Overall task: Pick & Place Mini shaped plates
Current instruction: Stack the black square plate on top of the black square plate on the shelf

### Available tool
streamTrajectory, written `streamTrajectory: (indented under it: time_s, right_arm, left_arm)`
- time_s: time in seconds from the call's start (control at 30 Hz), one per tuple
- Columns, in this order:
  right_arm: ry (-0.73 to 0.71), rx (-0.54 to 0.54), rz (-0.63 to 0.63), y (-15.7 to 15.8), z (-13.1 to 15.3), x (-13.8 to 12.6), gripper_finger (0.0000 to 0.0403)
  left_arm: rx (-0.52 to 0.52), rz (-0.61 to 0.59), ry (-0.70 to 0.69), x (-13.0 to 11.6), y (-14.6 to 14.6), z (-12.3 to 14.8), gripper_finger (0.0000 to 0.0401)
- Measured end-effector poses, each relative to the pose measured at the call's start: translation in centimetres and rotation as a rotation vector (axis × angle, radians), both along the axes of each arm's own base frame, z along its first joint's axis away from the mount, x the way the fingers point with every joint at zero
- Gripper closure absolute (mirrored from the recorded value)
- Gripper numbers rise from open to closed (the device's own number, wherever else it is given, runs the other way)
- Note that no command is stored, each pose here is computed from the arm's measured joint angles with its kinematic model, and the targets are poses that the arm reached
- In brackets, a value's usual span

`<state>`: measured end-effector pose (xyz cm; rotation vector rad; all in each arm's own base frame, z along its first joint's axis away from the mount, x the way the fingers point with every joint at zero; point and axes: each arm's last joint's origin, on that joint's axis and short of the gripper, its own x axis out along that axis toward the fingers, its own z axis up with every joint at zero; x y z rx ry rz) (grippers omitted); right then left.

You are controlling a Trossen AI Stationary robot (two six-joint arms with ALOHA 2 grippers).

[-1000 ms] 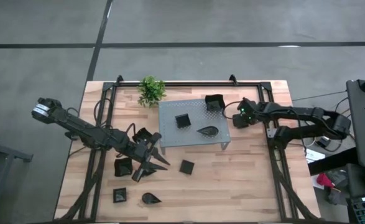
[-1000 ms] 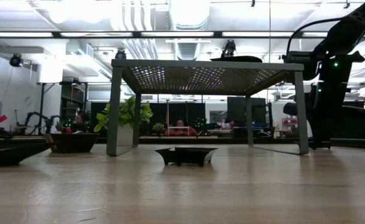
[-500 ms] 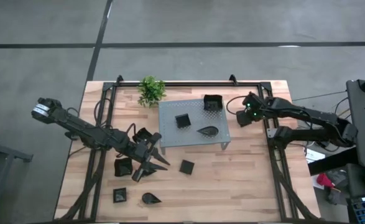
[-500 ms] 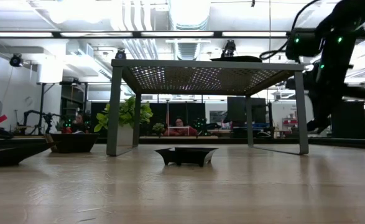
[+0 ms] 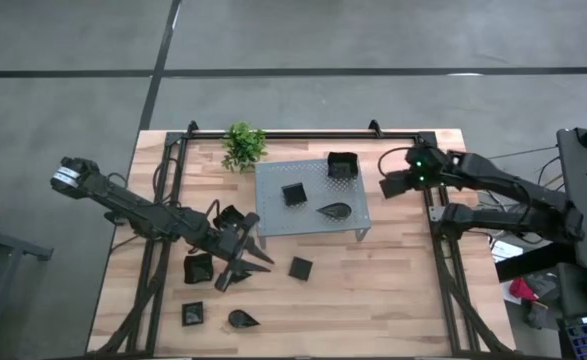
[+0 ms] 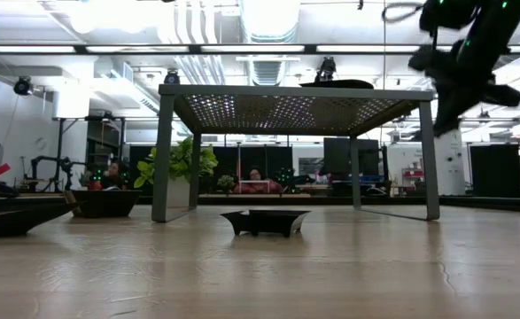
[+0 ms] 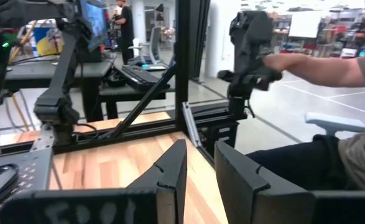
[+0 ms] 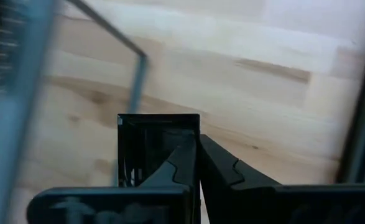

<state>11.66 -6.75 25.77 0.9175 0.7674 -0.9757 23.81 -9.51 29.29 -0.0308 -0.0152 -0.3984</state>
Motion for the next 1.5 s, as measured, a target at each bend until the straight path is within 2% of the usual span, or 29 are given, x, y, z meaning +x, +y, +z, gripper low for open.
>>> streamTrajectory:
  time_s: [0.37,0.67,0.83,1.0,1.1,1.3,1.5]
  right_arm:
    - [-0.260,-0.011,0.171,3.4,4.5,0.9,0.0392]
    - [-0.523,-0.030,0.328,5.7,7.6,6.4,0.0392]
    - [-0.517,0.005,0.340,6.1,9.0,9.7,0.0392]
    - [-0.530,0.167,0.360,6.2,10.1,13.4,0.0392]
    - [-0.518,0.188,0.361,5.7,10.6,15.5,0.0392]
    - [-0.470,0.234,0.359,4.3,9.9,19.6,0.0392]
    - [-0.404,0.265,0.351,2.4,8.0,22.6,0.0392]
  left_arm:
    - [0.005,0.026,0.005,0.0,0.1,-0.1,0.0323]
    - [0.033,0.209,0.007,0.2,0.6,-0.2,0.0323]
    - [0.044,0.259,0.022,0.2,0.7,-0.3,0.0323]
    - [0.037,0.258,0.031,0.2,0.7,-0.4,0.0323]
    - [0.040,0.258,0.039,0.2,0.7,-0.5,0.0323]
    - [0.064,0.261,0.059,0.2,0.7,-0.7,0.0323]
    - [0.099,0.249,0.051,0.0,0.4,-0.7,0.0323]
